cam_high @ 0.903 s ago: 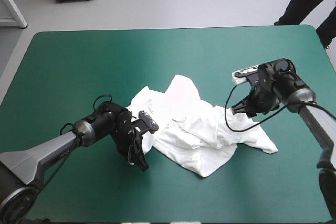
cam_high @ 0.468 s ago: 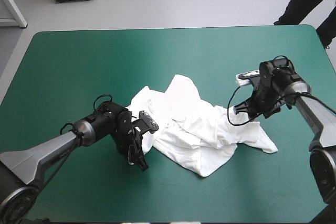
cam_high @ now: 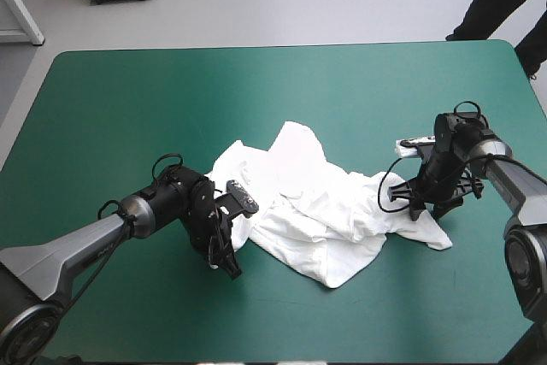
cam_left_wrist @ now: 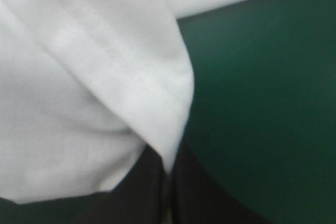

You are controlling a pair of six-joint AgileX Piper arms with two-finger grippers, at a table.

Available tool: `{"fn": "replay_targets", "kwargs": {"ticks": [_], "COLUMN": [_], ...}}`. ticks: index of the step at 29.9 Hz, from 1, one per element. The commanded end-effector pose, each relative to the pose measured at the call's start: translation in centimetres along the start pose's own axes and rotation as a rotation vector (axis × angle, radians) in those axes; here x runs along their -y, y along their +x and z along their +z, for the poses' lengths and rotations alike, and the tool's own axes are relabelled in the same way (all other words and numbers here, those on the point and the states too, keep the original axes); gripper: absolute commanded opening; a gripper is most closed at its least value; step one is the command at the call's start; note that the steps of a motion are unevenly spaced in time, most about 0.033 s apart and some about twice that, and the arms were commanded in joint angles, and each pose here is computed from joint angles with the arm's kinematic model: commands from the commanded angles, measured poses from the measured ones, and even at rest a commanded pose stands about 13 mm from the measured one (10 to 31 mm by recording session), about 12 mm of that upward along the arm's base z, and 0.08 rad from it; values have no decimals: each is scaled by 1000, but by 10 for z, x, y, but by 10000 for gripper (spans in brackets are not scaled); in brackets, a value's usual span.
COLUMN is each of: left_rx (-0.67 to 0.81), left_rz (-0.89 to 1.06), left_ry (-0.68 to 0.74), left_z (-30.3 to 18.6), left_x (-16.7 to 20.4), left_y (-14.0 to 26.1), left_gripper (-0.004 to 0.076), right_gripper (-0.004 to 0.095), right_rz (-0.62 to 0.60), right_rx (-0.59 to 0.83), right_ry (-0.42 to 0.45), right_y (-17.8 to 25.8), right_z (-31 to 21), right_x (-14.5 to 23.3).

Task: Fold the cloth

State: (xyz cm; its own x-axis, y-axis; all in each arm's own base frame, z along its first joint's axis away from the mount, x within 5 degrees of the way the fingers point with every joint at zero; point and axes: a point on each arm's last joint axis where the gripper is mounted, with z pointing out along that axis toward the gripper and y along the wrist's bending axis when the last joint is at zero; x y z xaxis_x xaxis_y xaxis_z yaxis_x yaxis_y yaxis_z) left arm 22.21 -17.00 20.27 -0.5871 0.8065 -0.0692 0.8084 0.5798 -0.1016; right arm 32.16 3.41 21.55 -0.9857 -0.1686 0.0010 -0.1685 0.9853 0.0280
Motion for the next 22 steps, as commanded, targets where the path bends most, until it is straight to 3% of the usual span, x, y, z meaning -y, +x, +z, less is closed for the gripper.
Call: {"fn": "replay_targets", "kwargs": {"ticks": [1, 5, 8, 13, 19, 22], "left_rx": [-5, -4, -5, -17, -21, -17], "left_rz": [-53, -50, -49, -47, -47, -46], "left_ry": [95, 95, 93, 96, 98, 97], "left_z": [9, 9, 9, 9, 9, 8], "left_x": [10, 10, 10, 11, 11, 11], "left_y": [-1, -1, -1, 0, 0, 0], "left_gripper": [-22, -22, -22, -22, -22, -22], "right_gripper": [477, 463, 393, 245, 107, -8], "right_rz": [-1, 0, -7, -75, -136, -136], "right_rx": [38, 18, -3, -42, 13, 18], "right_ry": [1, -46, -111, -113, -90, -89], "right_y": [-1, -6, -9, -13, -18, -18], "right_z": [-8, 3, 12, 27, 31, 31], "right_x": [3, 0, -8, -29, -53, -55]}}
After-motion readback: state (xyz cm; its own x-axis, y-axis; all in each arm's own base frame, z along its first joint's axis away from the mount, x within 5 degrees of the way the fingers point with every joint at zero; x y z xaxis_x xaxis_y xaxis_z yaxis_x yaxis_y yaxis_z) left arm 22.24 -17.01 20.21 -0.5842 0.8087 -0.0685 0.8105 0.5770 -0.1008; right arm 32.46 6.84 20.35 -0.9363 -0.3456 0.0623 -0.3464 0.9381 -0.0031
